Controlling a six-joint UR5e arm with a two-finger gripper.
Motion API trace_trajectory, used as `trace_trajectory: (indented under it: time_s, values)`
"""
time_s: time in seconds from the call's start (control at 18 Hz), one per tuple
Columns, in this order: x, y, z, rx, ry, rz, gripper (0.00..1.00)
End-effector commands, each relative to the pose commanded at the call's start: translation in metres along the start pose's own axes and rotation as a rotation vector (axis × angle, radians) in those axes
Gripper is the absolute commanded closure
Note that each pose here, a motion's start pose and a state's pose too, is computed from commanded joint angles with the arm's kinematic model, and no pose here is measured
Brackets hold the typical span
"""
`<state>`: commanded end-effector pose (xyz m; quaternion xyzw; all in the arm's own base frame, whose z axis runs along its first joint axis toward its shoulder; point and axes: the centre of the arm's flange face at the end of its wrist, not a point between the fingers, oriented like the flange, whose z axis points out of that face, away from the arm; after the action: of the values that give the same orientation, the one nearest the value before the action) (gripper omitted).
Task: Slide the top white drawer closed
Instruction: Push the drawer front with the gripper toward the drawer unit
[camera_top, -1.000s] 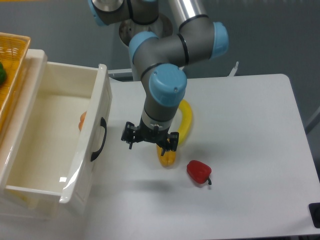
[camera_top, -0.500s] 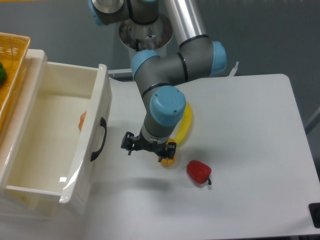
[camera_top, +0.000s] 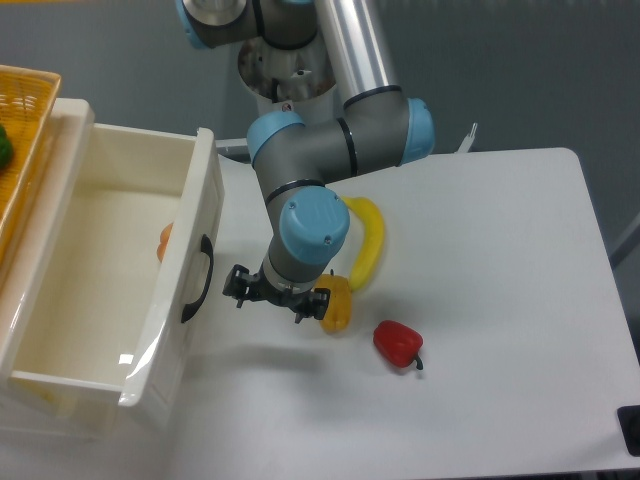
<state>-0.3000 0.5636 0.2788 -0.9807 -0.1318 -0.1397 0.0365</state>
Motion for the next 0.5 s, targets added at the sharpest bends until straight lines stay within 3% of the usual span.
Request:
trace_trajectory:
  time_s: [0.5]
  values:
    - [0.01,-0.0026,-0.0016,0.006,0.004,0.015,0.0]
